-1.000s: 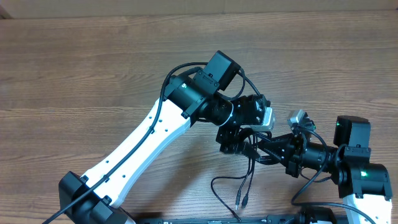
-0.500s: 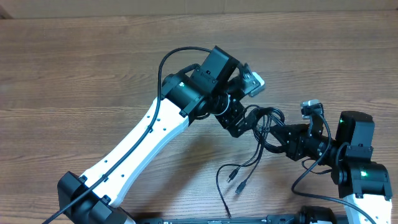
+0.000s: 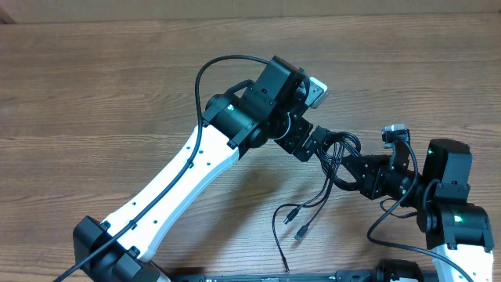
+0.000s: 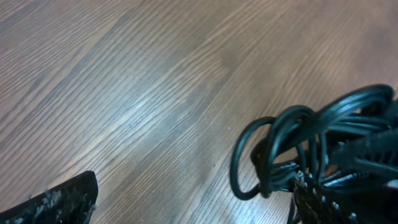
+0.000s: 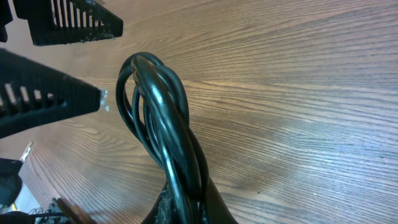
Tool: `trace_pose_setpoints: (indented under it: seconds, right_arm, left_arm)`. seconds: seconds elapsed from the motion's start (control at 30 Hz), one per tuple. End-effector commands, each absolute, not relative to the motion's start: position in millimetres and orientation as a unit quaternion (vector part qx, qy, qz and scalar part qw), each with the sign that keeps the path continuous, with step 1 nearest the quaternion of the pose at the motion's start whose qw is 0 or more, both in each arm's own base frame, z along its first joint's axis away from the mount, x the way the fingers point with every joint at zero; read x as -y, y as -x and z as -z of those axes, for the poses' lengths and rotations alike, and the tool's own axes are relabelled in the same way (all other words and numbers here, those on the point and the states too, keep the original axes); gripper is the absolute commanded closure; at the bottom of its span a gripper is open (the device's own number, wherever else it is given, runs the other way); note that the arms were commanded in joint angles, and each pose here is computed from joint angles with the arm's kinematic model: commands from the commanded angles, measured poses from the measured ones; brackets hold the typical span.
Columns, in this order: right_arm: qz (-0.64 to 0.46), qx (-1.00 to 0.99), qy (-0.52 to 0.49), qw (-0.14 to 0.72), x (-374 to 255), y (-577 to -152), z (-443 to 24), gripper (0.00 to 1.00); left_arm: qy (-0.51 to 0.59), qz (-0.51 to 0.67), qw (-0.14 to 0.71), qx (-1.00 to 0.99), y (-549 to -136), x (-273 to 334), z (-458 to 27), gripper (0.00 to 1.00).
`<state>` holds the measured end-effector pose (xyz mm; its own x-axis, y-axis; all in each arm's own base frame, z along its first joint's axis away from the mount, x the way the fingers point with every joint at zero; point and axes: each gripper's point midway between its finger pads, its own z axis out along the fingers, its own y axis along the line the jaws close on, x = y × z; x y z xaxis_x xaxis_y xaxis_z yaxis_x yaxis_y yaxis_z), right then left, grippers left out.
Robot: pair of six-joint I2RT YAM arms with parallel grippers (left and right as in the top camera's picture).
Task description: Untangle cables
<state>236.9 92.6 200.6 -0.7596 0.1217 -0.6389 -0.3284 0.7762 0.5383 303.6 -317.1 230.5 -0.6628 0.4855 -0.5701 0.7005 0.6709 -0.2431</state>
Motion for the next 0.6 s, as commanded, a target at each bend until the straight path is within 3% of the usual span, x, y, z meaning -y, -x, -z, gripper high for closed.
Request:
trace_pose_setpoints:
  seconds: [0.0, 0.57]
  right_arm:
    - [-0.332, -0.876, 0.058, 0.346, -93, -237, -203, 0.96]
    - [-0.342, -0.871, 0.064, 0.348, -96, -237, -206, 0.96]
  left_arm:
    - [-0.272, 0.228, 0.260, -0.898, -311, 313, -249, 0.00]
    - [-0.306, 0.223, 0.246, -0.892, -299, 323, -241, 0.00]
